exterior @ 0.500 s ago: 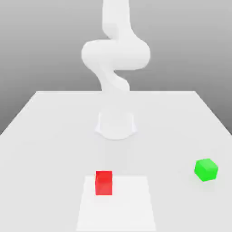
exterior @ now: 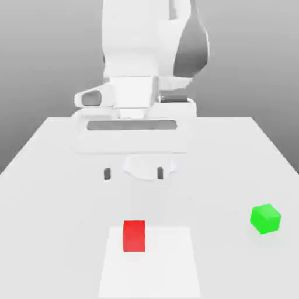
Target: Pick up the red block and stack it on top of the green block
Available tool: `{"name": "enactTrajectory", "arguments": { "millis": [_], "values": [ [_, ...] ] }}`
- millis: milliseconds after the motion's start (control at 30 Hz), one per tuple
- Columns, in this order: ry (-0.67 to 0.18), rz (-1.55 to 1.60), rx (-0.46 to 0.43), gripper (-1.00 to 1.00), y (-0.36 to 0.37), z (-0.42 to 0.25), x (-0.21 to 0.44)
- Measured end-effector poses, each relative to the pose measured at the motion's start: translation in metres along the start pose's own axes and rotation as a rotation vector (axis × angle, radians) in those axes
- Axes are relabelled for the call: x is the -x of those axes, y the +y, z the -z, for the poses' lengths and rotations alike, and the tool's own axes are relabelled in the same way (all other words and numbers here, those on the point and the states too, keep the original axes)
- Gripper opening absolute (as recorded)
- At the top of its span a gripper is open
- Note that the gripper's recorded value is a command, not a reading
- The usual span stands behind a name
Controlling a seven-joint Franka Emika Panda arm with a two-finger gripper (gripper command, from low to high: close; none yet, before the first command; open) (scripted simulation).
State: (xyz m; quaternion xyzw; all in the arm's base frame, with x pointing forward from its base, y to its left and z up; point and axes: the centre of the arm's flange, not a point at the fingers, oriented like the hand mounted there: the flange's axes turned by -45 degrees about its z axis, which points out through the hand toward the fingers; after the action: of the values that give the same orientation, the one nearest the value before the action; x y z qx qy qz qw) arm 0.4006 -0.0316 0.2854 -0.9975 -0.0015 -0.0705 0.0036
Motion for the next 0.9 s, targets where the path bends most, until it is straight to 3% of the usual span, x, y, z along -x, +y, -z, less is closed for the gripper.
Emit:
{"name": "enactTrajectory", "arguments": {
  "millis": [100, 300, 333, 567, 800, 900],
  "values": [
    [-0.116, 0.003, 0.007, 0.0, 0.004, -0.062, 0.042],
    [-0.14, 0.006, 0.007, 0.0, 0.005, -0.121, 0.057],
    [-0.141, 0.006, 0.008, -1.0, 0.005, -0.13, 0.059],
    [-0.141, 0.006, 0.007, -1.0, 0.005, -0.131, 0.06],
    [-0.141, 0.009, 0.007, -1.0, 0.004, -0.076, 0.052],
    [-0.141, 0.273, -0.012, -1.0, -0.058, -0.066, 0.042]
  ]
}}
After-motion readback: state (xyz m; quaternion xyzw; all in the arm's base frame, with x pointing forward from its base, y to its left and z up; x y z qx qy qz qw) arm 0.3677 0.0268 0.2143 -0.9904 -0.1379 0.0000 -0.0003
